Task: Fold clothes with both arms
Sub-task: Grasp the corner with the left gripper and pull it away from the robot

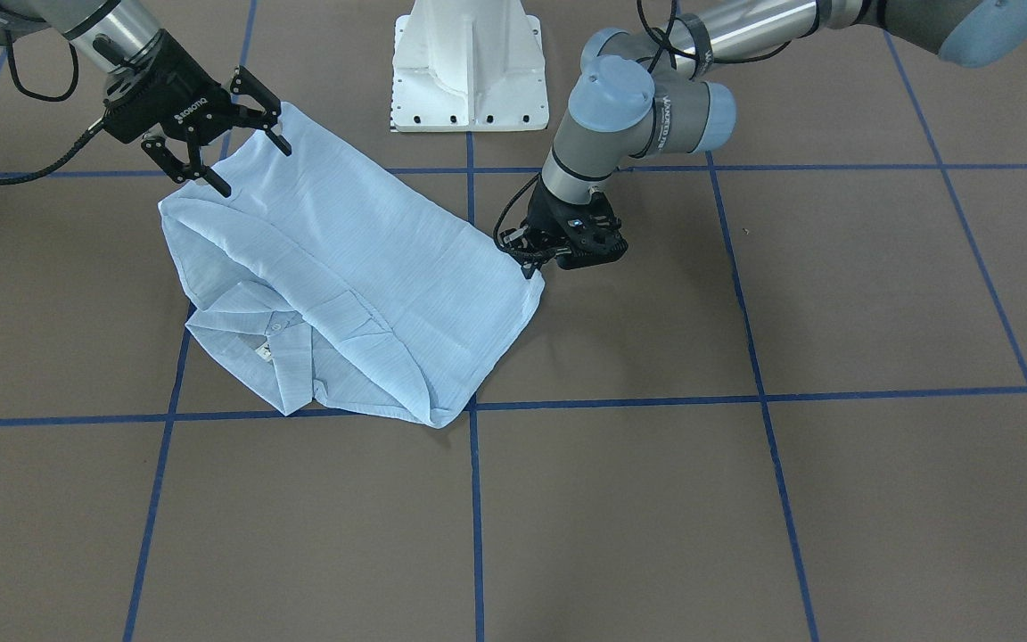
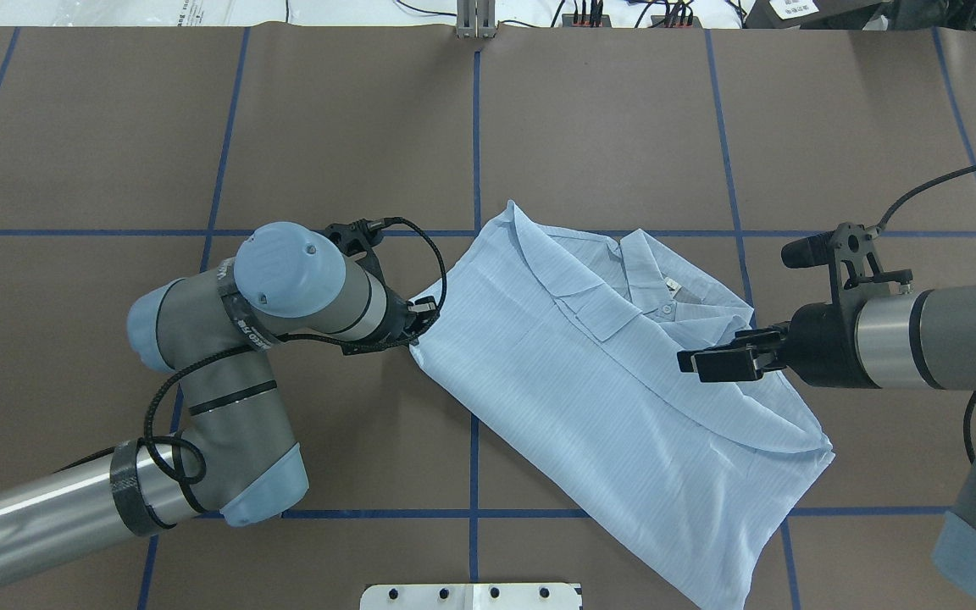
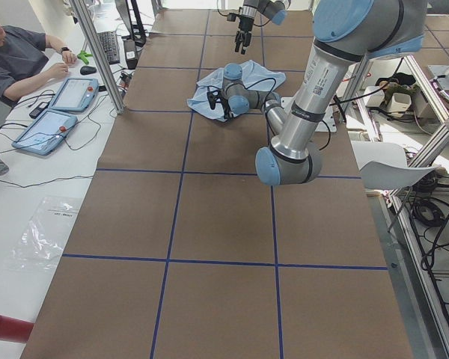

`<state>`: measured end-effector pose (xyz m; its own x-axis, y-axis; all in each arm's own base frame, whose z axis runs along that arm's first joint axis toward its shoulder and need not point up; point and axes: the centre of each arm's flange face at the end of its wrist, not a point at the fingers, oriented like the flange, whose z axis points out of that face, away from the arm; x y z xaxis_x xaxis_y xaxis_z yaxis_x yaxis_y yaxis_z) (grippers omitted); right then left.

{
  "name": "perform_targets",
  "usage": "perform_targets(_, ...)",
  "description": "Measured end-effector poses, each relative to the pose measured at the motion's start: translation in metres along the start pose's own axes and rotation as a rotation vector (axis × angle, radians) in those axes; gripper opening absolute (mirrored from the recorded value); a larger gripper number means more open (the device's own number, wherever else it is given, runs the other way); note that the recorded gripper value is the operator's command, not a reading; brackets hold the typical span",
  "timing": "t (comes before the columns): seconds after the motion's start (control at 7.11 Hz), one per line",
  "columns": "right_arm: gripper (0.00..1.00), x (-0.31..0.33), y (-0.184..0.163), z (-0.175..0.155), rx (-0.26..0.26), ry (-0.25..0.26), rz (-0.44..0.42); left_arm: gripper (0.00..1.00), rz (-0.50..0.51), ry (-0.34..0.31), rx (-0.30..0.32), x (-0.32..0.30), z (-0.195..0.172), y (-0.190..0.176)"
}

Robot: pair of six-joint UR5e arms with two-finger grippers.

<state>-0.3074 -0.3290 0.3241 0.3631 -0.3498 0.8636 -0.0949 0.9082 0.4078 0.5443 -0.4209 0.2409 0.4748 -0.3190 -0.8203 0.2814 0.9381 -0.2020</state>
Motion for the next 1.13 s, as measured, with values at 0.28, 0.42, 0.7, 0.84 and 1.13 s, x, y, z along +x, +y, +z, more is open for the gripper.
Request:
perform_targets(0.28, 1.00, 0.002, -0.002, -0.001, 0.004, 0.005, 0.003, 0.00, -0.048, -0.043, 0.078, -0.005, -0.018, -0.058)
perform_targets(0.42, 1.00, 0.002, -0.002, -0.001, 0.007, 0.007, 0.004, 0.00, -0.057, -0.061, 0.125, -0.002, -0.021, -0.099)
perform_targets(0.7, 1.00, 0.006, -0.004, 0.001, 0.013, 0.017, 0.009, 0.00, -0.043, -0.090, 0.228, 0.033, -0.013, -0.195)
perform_targets(0.84, 1.00, 0.008, -0.006, 0.002, 0.016, 0.022, 0.011, 0.00, -0.024, -0.079, 0.269, 0.048, -0.005, -0.240)
perform_targets(1.13, 1.00, 0.007, -0.014, 0.012, 0.024, 0.021, 0.012, 0.00, 0.044, -0.017, 0.366, 0.055, 0.008, -0.290)
